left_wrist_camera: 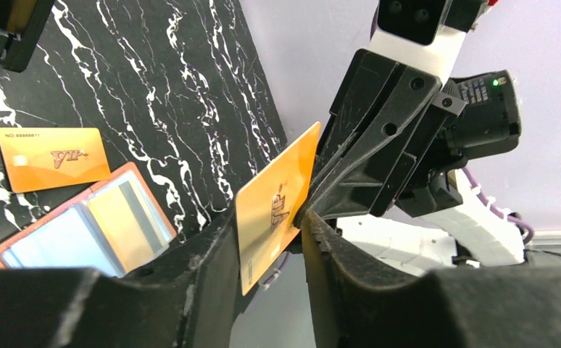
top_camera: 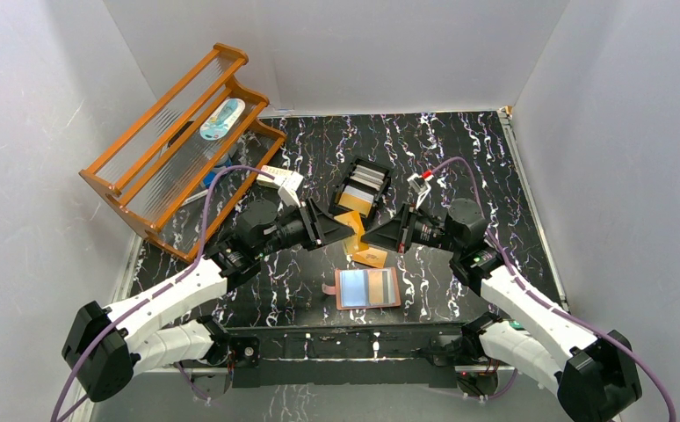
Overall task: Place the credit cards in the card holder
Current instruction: Insert the credit card into the card holder.
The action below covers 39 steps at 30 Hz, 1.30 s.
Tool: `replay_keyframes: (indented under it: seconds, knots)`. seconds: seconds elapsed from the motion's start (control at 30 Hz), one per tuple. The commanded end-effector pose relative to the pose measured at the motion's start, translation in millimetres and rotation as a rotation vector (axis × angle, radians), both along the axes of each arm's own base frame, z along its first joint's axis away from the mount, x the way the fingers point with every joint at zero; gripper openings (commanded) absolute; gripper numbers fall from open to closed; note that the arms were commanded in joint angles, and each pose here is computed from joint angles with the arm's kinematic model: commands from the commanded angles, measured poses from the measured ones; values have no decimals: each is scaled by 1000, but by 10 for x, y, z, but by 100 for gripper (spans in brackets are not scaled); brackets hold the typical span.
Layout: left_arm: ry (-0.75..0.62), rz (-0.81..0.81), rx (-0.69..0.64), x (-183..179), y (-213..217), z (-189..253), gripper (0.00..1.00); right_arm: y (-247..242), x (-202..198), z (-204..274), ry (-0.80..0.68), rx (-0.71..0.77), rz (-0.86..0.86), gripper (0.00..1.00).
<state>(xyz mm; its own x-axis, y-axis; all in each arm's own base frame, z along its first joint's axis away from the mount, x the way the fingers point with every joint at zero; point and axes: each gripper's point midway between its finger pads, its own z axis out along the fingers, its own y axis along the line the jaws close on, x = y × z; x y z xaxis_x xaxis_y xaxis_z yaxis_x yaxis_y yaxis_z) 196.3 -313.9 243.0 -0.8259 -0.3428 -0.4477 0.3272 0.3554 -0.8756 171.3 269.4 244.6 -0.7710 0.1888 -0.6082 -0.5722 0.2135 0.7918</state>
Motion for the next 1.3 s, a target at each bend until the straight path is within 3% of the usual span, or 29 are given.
replay_keyframes:
  seconds: [0.0, 0.07, 0.13, 0.33, 0.37, 0.57, 0.7, 0.87, 0.97, 1.17, 1.27]
  knots:
    - [-53, 2, -60, -14, 27, 211, 34, -11, -10, 161, -56, 43, -6, 0]
    - [-45, 13, -61, -21, 52, 176, 42, -16, -6, 153, -43, 49, -16, 0]
    - [-49, 16, -68, -30, 64, 184, 39, -18, 3, 167, -34, 62, -26, 0]
    - [-61, 4, -71, -54, 67, 218, 1, -18, 60, 154, -15, 63, -55, 0]
    - [-61, 4, -66, -56, 71, 204, 0, -23, 78, 127, -9, 52, -66, 0]
    - [-14, 34, 21, -58, 156, -16, 0, -167, 201, -59, -30, -78, -182, 36]
    - [56, 28, 79, -100, 181, -262, 0, -352, 327, -315, -66, -241, -279, 51]
    - [181, 69, 199, -132, 294, -703, 0, -617, 496, -709, -164, -543, -307, 56]
    - [226, 104, 248, -122, 368, -885, 0, -714, 558, -878, -126, -667, -307, 64]
    - [290, 151, 333, -11, 528, -1110, 0, -695, 623, -1147, 9, -729, -323, 73]
    - [313, 179, 361, 11, 636, -1160, 0, -576, 639, -1159, -128, -756, -239, 76]
